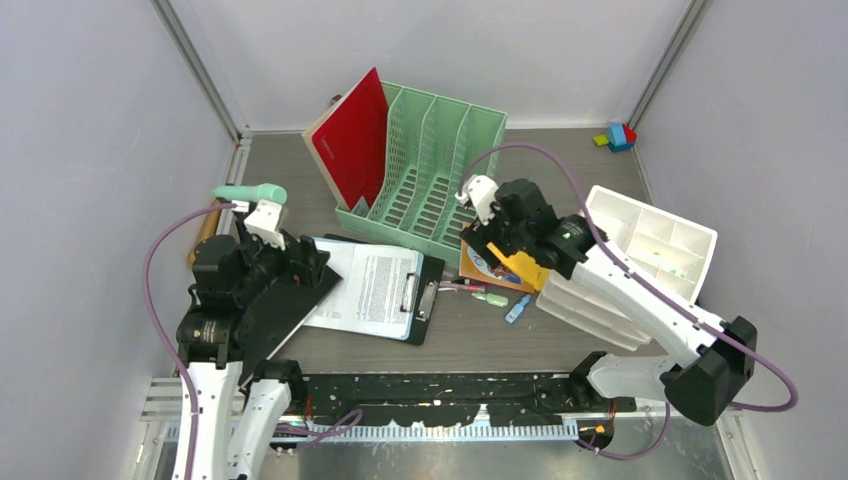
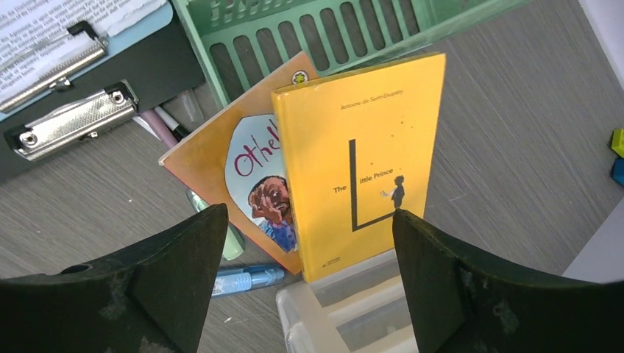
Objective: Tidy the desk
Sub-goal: Pick up the book from the center of the board.
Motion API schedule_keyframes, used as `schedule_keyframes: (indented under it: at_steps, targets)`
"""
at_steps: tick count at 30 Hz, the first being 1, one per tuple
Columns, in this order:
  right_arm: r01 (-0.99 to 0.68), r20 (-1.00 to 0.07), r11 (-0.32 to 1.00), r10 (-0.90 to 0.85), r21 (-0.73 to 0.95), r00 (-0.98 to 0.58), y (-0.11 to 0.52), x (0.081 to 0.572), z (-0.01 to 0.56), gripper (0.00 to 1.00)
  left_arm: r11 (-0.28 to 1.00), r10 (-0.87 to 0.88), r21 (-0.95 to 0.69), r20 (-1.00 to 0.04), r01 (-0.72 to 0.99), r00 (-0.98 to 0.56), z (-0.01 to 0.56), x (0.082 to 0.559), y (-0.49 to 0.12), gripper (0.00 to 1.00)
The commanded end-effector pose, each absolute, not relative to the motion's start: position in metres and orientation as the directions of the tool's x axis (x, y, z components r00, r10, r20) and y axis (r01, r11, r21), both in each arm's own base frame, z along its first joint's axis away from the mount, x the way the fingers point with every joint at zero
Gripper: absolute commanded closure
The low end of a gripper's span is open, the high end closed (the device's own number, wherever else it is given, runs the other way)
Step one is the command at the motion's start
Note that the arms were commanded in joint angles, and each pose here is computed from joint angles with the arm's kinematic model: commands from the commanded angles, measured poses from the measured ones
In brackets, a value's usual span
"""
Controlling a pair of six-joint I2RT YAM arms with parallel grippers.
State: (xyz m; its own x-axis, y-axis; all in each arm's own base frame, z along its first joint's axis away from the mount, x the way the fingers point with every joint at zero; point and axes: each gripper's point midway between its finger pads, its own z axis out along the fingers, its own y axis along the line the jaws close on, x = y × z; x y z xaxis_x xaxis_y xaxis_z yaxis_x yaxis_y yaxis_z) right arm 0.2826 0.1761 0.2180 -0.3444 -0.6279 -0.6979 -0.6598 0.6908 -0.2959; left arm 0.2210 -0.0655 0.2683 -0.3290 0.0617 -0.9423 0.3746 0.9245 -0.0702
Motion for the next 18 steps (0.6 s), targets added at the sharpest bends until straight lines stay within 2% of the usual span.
schedule_keyframes:
  at_steps: [1,10,18]
  targets:
    - [-0.632,-0.682,0.661,-0.679,-0.405,-0.273,0.190,0.295,0.214,0.12,0.919,0.062,-0.053,-0.959,0.390,-0.277,0.279,0.227,-0.067,0.01]
    - [-0.746,-0.600,0.481,-0.788,-0.460,-0.138,0.224,0.260,0.162,0.18,0.922,0.072,-0.043,-0.957,0.384,-0.281,0.272,0.229,-0.066,0.01]
    - [-0.707,-0.564,0.421,-0.825,-0.569,-0.038,0.240,0.249,0.120,0.23,0.934,0.080,-0.026,-0.958,0.357,-0.277,0.273,0.235,-0.060,0.01]
